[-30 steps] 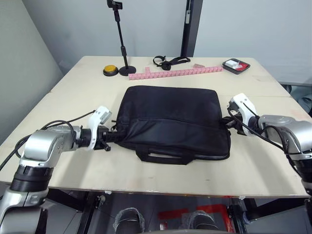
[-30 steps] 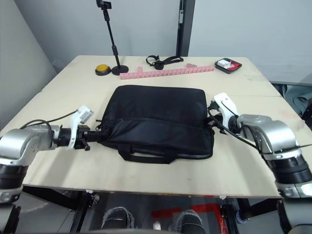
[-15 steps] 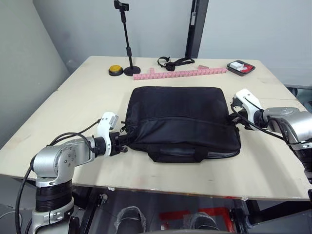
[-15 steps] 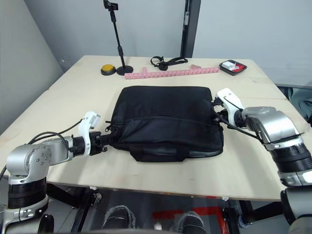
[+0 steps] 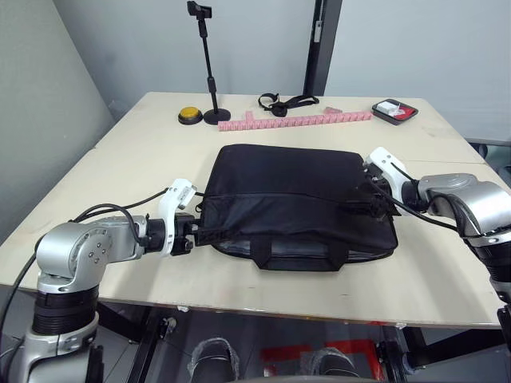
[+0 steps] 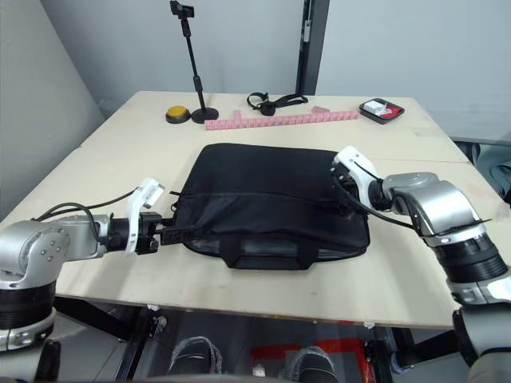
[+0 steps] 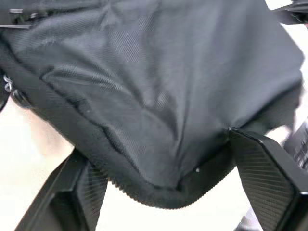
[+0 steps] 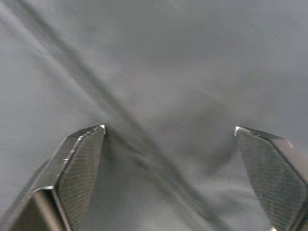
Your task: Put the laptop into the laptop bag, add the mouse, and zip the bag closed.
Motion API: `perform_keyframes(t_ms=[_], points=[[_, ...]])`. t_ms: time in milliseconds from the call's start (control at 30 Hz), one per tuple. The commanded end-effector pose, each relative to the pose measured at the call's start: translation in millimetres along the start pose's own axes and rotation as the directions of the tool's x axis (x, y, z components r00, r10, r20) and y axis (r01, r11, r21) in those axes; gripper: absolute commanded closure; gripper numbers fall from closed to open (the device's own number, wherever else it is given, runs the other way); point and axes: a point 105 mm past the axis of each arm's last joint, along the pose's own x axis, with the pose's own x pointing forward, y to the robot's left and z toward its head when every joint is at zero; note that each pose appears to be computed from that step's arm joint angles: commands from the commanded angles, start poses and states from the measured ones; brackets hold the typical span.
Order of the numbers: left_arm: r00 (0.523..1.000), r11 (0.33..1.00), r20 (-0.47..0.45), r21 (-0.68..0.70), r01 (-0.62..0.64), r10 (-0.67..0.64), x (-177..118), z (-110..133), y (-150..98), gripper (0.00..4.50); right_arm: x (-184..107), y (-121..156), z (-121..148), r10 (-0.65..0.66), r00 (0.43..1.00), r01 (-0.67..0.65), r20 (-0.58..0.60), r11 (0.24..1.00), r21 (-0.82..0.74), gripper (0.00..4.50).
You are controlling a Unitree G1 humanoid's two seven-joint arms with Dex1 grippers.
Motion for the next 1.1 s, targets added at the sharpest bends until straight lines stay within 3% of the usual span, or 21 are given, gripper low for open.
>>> perform_keyframes(t_ms=[33,200,400,667,767,1100], points=[[1.0,0.998,-0.001,0.058,0.012,-0.012,-18,6,3,0.82,-24,-8,22,-0.022,0.998,0.026,0.06,0.997,-0.067,0.0],[0.999,0.987,0.037,0.162,-0.011,0.005,-50,23,18,0.82,-54,-7,46,0.015,0.978,0.016,0.21,0.989,-0.148,0.0],[0.973,0.946,0.207,0.324,0.028,-0.1,-97,54,20,0.82,-88,-1,56,0.097,0.911,-0.024,0.402,0.983,-0.182,0.0],[0.952,0.935,0.302,0.35,-0.054,-0.058,-141,65,43,0.82,-105,-10,36,0.099,0.912,-0.058,0.399,0.992,-0.112,0.0],[0.939,0.941,0.344,0.318,-0.113,-0.003,-156,73,54,0.03,-113,-16,29,0.088,0.917,-0.059,0.389,0.995,-0.084,0.0],[0.959,0.932,0.283,0.355,-0.078,-0.028,-159,74,53,0.03,-116,-11,26,0.113,0.921,-0.083,0.372,0.992,-0.095,0.0]])
